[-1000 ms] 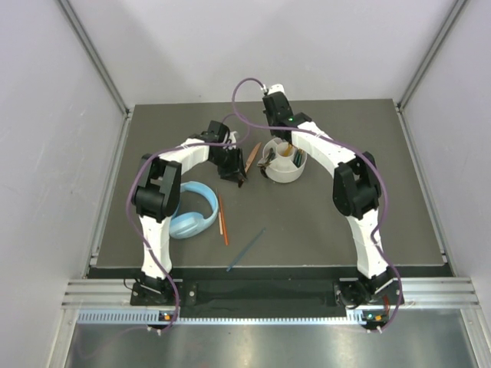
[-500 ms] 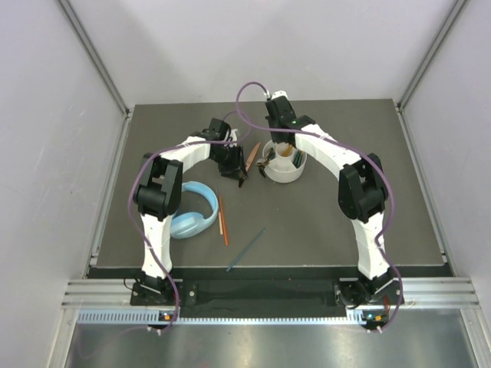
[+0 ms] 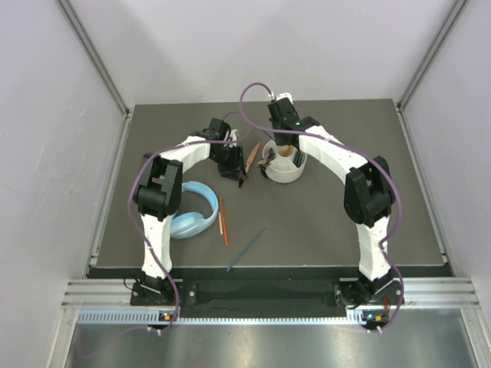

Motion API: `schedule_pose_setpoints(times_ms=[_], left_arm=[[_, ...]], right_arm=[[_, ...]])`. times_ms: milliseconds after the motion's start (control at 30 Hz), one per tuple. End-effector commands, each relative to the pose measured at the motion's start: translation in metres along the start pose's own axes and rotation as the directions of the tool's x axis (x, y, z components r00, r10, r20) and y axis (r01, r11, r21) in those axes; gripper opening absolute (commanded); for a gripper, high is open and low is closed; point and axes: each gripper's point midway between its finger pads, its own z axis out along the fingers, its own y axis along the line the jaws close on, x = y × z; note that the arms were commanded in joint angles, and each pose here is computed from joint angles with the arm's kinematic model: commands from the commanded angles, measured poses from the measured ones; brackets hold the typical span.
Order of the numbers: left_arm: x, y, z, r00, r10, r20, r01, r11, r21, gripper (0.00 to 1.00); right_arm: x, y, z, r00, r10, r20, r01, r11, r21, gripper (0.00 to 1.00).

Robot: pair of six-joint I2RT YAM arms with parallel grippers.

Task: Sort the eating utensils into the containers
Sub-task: Place the chopstick in the container.

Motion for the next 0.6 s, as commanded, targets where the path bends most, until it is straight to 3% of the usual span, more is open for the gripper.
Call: schedule_pose_setpoints(times_ms=[0, 167, 433, 567], left_arm=[[-0.012, -0.005, -0.001, 0.999, 0.033, 0.022, -0.033, 0.999, 0.005, 0.46], [-0.016, -0.005, -0.001, 0.999, 0.029, 0.027, -0.029, 1.0, -0.003, 0.45], [-0.039, 0.006, -0.023, 0.992, -0.022, 0.125, 0.03, 0.997, -0.065, 0.46], [-0.058, 0.019, -0.045, 0.978, -0.052, 0.2, 0.072, 0.993, -0.097, 0.48]], right_arm=[[-0.042, -0.012, -0.036, 0.989, 0.062, 0.133, -0.065, 0.998, 0.024, 0.22], [-0.058, -0.005, -0.048, 0.982, 0.078, 0.171, -0.074, 0.997, -0.034, 0.23], [-0.093, 0.008, -0.085, 0.967, 0.101, 0.234, -0.062, 0.984, -0.167, 0.24], [-0.087, 0.016, -0.119, 0.979, 0.099, 0.18, -0.047, 0.961, -0.271, 0.28]])
